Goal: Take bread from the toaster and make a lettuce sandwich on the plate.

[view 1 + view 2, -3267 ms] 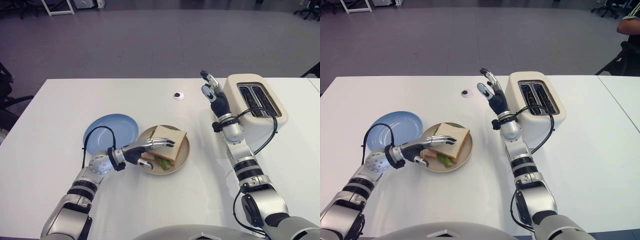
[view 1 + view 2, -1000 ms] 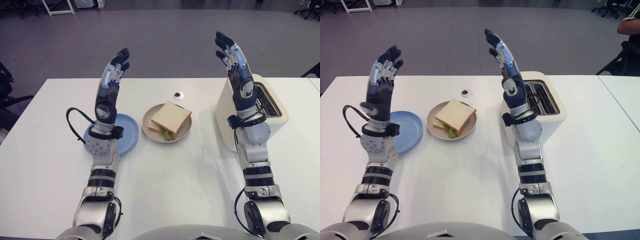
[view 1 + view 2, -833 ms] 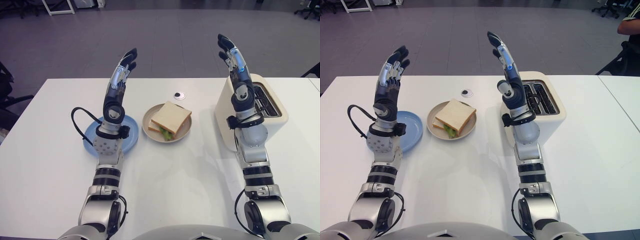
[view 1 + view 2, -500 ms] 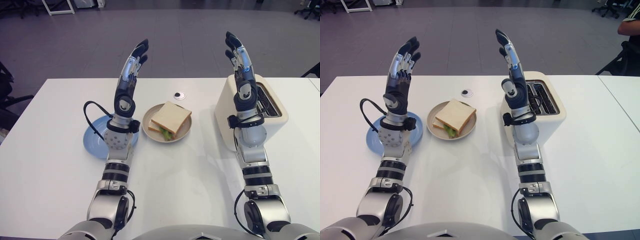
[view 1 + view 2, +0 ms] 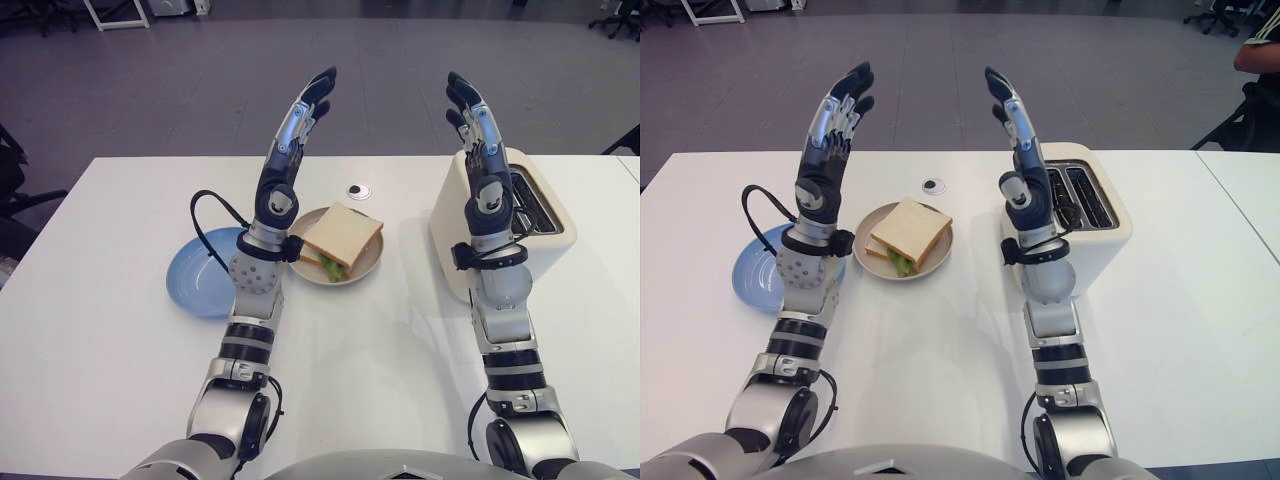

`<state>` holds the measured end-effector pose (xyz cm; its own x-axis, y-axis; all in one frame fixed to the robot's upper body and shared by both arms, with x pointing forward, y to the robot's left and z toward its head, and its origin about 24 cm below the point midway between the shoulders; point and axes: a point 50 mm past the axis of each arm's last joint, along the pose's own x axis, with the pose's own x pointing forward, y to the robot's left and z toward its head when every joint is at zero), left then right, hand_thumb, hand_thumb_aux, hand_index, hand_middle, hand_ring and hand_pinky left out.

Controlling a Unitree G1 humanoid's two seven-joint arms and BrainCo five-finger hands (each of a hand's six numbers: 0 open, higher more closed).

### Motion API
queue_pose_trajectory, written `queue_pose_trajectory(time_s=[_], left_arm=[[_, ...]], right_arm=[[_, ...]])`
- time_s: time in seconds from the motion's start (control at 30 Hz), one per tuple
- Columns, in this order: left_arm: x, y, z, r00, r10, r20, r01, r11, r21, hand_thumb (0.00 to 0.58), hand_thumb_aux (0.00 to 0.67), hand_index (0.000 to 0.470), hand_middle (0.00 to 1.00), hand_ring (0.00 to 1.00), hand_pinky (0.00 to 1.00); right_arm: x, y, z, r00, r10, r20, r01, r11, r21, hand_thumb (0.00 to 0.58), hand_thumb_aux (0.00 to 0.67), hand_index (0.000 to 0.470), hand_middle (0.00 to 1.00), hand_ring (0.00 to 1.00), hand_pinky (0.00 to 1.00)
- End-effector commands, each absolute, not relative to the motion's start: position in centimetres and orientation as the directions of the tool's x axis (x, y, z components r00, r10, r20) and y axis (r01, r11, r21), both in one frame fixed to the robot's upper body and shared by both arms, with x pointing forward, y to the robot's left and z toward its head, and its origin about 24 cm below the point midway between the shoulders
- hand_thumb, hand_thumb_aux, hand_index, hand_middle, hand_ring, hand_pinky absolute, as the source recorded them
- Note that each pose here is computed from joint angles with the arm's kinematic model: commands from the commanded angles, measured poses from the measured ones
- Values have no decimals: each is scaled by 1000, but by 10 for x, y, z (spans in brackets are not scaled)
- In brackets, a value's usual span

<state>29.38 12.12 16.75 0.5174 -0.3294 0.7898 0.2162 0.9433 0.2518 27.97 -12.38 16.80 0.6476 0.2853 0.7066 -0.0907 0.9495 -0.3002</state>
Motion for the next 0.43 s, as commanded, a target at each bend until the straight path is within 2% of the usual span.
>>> queue_pose_trajectory(time_s=[0.03, 0.43], left_arm=[[292, 127, 161, 549, -334, 766, 203, 943, 265, 0, 0, 0, 0, 0, 0], [293, 133, 157, 571, -311, 760, 183, 950, 251, 0, 0, 0, 0, 0, 0]], right_arm=[[277, -123, 159, 670, 305, 677, -115, 943, -311, 0, 0, 0, 0, 0, 0], [280, -119, 157, 674, 328, 661, -137, 936, -325, 0, 0, 0, 0, 0, 0]])
